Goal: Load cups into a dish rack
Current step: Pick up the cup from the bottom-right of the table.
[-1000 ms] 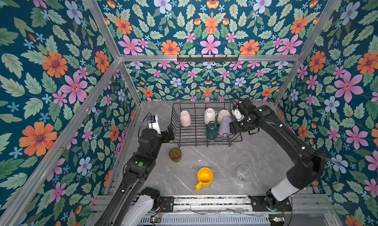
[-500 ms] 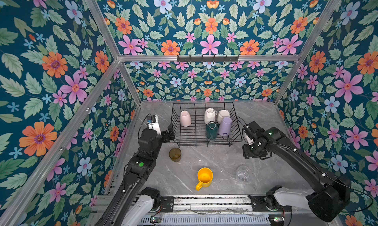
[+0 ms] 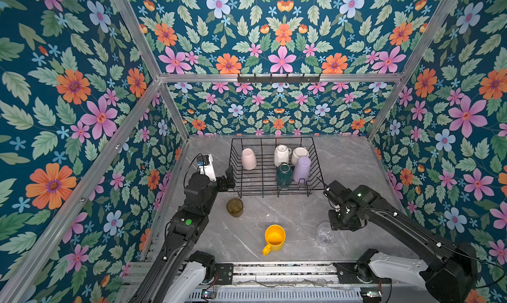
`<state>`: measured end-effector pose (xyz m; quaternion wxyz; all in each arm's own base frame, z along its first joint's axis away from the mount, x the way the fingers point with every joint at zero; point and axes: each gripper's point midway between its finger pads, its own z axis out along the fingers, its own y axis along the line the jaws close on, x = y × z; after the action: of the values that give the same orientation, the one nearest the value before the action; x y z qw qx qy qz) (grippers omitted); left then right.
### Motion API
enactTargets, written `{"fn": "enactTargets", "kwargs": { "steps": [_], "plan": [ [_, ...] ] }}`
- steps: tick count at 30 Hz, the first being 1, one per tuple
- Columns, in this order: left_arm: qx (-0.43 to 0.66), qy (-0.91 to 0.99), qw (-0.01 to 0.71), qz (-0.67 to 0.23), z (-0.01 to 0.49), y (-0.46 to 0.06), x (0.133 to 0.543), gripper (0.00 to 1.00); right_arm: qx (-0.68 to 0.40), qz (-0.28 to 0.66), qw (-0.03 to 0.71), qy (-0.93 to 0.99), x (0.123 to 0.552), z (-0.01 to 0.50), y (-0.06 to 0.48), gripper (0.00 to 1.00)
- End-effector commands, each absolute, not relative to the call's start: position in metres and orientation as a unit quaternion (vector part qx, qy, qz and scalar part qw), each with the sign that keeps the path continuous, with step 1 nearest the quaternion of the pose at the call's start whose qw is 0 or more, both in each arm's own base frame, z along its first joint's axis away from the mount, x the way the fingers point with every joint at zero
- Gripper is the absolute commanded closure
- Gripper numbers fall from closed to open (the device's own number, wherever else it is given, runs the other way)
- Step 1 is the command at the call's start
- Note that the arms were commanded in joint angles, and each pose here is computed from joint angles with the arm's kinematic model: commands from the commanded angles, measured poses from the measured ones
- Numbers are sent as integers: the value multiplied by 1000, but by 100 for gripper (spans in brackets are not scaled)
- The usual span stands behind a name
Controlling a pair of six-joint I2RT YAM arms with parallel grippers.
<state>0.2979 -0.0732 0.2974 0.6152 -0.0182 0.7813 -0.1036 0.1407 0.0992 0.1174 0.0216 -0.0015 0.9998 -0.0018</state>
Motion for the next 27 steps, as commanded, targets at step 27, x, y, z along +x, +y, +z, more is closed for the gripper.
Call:
{"fn": "enactTargets", "kwargs": {
  "steps": [27],
  "plan": [
    [-20,773,624,-112,307,-75,299,1,59,23,41,997,149,69,111,87]
  ]
}}
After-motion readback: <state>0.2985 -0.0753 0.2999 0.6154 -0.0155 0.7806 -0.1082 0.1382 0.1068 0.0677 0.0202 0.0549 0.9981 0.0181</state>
